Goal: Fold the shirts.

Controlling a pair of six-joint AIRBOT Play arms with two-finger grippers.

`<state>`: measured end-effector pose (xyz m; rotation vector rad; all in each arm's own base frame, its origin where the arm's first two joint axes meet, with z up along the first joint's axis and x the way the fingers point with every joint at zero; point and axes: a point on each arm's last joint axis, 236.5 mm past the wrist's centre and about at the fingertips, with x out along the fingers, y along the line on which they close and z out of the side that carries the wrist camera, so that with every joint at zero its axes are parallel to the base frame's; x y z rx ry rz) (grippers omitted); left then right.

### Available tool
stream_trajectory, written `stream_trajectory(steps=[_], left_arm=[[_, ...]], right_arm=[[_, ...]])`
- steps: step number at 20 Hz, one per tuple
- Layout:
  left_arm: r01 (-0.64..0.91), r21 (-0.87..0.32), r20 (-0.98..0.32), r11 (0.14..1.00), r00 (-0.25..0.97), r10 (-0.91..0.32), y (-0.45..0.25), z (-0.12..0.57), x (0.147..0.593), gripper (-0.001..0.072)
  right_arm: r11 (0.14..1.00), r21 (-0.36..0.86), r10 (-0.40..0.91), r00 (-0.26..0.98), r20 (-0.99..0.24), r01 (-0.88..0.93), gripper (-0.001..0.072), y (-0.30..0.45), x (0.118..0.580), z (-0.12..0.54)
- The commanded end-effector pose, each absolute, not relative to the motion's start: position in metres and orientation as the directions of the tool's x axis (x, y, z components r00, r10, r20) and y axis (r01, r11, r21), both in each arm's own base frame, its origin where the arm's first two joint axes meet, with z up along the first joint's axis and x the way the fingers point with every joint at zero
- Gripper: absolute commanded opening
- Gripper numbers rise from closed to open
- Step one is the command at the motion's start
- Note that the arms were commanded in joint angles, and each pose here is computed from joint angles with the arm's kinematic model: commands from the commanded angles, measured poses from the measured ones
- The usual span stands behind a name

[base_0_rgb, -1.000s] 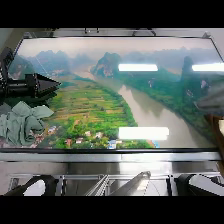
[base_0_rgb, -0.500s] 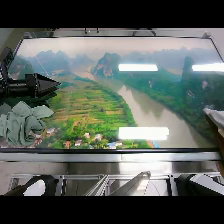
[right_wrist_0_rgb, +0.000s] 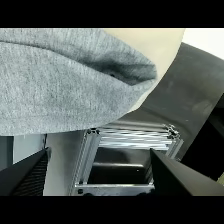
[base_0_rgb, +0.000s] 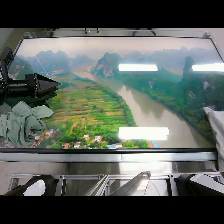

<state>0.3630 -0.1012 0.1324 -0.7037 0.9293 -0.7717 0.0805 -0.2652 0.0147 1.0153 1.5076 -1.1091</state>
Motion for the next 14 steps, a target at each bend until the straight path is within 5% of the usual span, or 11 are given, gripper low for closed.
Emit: stream_trajectory(steps=[1, 3, 4, 5, 6, 7, 8, 14], left_arm=[[0.262, -0.795, -0.423, 0.547, 0.407, -0.81, -0.099, 0.133, 0.369, 0.0481], [0.257, -0.792, -0.418, 0.553, 0.432, -0.799, -0.096, 0.134, 0.375, 0.0481], [0.254, -0.79, -0.417, 0.557, 0.443, -0.794, -0.095, 0.134, 0.377, 0.0481], [0.252, -0.79, -0.413, 0.559, 0.455, -0.789, -0.094, 0.135, 0.38, 0.048], [0.253, -0.795, -0.401, 0.552, 0.463, -0.79, -0.094, 0.138, 0.382, 0.0412], [0.256, -0.798, -0.393, 0.545, 0.466, -0.793, -0.094, 0.14, 0.383, 0.013], [0.26, -0.792, -0.399, 0.552, 0.463, -0.791, -0.094, 0.141, 0.382, 0.0009], [0.28, -0.797, -0.403, 0.535, 0.413, -0.816, -0.115, 0.14, 0.343, 0.0007]], right_arm=[[0.225, -0.066, 0.08, -0.086, -0.993, 0.972, 0.07, -0.266, 0.104, 0.025], [0.223, 0.168, 0.11, 0.147, -0.983, 0.96, 0.0692, -0.259, 0.16, 0.042], [0.219, 0.319, 0.151, 0.291, -0.945, 0.922, 0.0631, -0.248, 0.196, 0.055], [0.221, 0.452, 0.202, 0.413, -0.888, 0.864, 0.0193, -0.234, 0.228, 0.068], [0.247, 0.54, 0.237, 0.49, -0.838, 0.804, 0.0018, -0.222, 0.254, 0.08], [0.267, 0.582, 0.261, 0.523, -0.811, 0.768, 0.0016, -0.211, 0.272, 0.087], [0.315, 0.596, 0.28, 0.528, -0.802, 0.739, 0.0016, -0.197, 0.287, 0.091], [0.724, 0.56, 0.407, 0.406, -0.818, 0.402, 0.0015, -0.064, 0.335, 0.083]])
